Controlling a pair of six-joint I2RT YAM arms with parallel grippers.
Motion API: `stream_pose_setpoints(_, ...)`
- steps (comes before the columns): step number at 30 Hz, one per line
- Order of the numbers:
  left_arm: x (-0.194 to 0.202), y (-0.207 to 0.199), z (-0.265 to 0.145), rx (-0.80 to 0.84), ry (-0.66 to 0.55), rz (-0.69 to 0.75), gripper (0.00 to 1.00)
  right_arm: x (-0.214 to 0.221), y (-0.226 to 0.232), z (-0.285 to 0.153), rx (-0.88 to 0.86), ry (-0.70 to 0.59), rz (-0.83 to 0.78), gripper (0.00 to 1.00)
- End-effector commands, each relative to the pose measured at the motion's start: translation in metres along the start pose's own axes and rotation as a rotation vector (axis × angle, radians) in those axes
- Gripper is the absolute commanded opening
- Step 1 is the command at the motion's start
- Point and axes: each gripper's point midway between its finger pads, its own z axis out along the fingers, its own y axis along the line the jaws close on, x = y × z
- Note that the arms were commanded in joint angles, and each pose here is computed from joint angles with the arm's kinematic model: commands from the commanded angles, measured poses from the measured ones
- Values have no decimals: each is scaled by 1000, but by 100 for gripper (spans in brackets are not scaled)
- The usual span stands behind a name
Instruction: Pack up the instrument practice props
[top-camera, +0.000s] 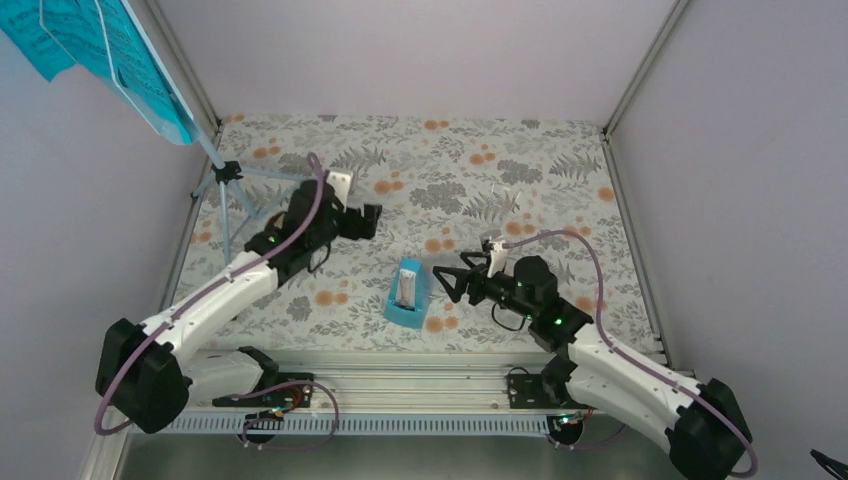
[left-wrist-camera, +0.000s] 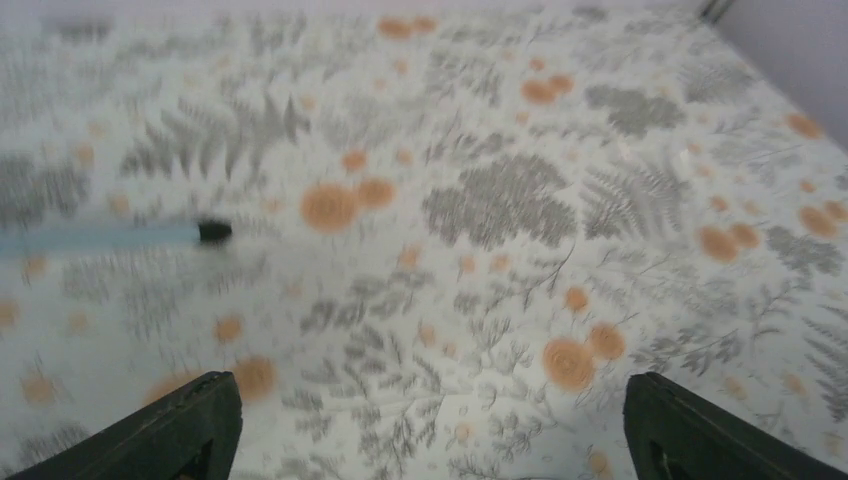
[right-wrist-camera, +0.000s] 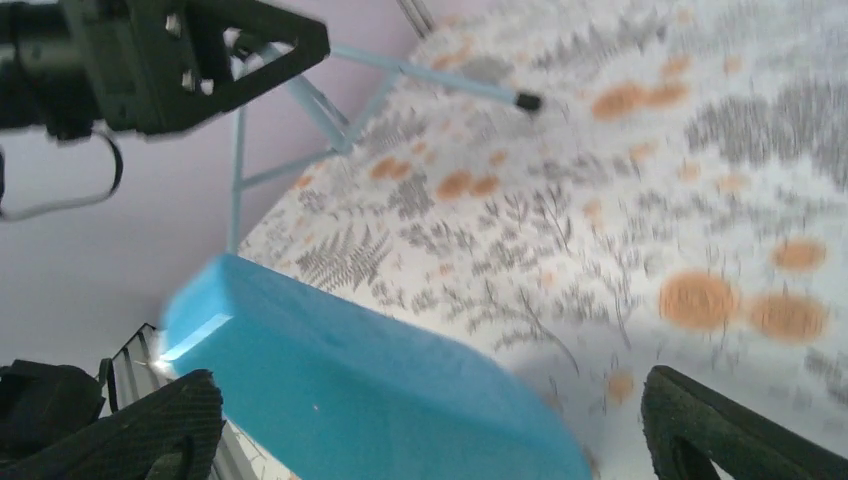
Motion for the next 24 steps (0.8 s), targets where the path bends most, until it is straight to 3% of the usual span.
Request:
stream_pose_setpoints(1, -48, -25, -23, 169, 14, 98, 98, -30, 31, -13, -91, -103, -233, 100)
stream_pose_setpoints(5, -103, -43, -39, 275, -36, 159, 100, -58, 65, -19, -208, -195, -358, 100)
stream_pose_setpoints(10, -158, -29, -69, 162, -250, 233, 100, -73, 89, 4, -269, -111, -439, 100)
stream_pose_setpoints(14, -149, -1, -64, 22, -323, 274, 100, -59, 110, 16, -387, -86, -528, 100)
stream_pose_setpoints(24, -115, 36, -39, -138, -241, 283, 100, -29, 117, 35, -406, -84, -681, 100)
